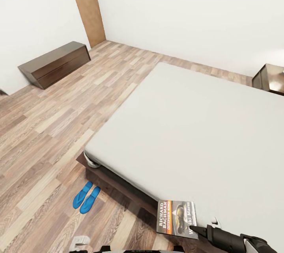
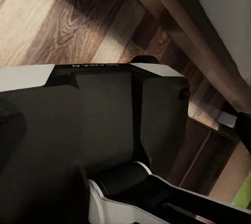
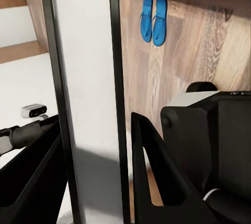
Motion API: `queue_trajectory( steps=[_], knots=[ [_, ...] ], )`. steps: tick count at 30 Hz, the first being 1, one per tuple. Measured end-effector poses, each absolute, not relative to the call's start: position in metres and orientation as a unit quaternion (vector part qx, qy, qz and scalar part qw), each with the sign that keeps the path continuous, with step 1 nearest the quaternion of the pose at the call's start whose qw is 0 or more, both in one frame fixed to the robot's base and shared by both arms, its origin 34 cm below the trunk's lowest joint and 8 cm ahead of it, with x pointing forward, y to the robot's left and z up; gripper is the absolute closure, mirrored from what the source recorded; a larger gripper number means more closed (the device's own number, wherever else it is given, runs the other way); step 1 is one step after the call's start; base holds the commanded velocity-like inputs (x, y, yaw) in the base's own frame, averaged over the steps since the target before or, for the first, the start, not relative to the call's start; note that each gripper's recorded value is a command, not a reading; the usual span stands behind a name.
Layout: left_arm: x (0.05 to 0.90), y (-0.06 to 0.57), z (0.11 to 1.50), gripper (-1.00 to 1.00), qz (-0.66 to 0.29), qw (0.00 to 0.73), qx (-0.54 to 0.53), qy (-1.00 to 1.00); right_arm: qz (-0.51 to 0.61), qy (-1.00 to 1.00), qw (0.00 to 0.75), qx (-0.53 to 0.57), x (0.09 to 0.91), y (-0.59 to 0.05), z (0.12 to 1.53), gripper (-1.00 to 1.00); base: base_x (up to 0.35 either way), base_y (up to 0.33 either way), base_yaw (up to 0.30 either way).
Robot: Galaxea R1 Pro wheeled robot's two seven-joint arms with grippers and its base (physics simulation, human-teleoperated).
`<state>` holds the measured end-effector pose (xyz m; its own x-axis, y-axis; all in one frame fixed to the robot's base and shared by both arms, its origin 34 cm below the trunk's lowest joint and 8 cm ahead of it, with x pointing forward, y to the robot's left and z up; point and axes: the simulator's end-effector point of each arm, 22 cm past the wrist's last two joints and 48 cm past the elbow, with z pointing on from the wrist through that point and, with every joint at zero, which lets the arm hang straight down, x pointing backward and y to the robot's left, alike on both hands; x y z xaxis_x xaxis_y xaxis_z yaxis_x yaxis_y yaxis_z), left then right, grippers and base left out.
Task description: In the bedroom, move the book from the bed onto either nightstand, and place the two sandals side by side next to the bed.
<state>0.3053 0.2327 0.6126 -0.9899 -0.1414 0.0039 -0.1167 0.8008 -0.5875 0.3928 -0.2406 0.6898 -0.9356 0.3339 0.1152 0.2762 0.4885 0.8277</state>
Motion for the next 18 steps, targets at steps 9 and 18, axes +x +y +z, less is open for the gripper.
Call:
queue_trajectory(
  steps=[9,18],
  knots=[
    [0.305,0.231,0.613,-1.0,-0.31,0.02,-0.068,0.948,0.488,0.854,0.047,0.177,0.419,-0.239,0.701,1.0,0.0,0.0,0.292],
    [0.305,0.23,0.613,-1.0,-0.312,0.02,-0.068,0.947,0.498,0.836,0.12,0.196,0.479,-0.256,0.724,1.0,0.0,0.0,0.292]
  ],
)
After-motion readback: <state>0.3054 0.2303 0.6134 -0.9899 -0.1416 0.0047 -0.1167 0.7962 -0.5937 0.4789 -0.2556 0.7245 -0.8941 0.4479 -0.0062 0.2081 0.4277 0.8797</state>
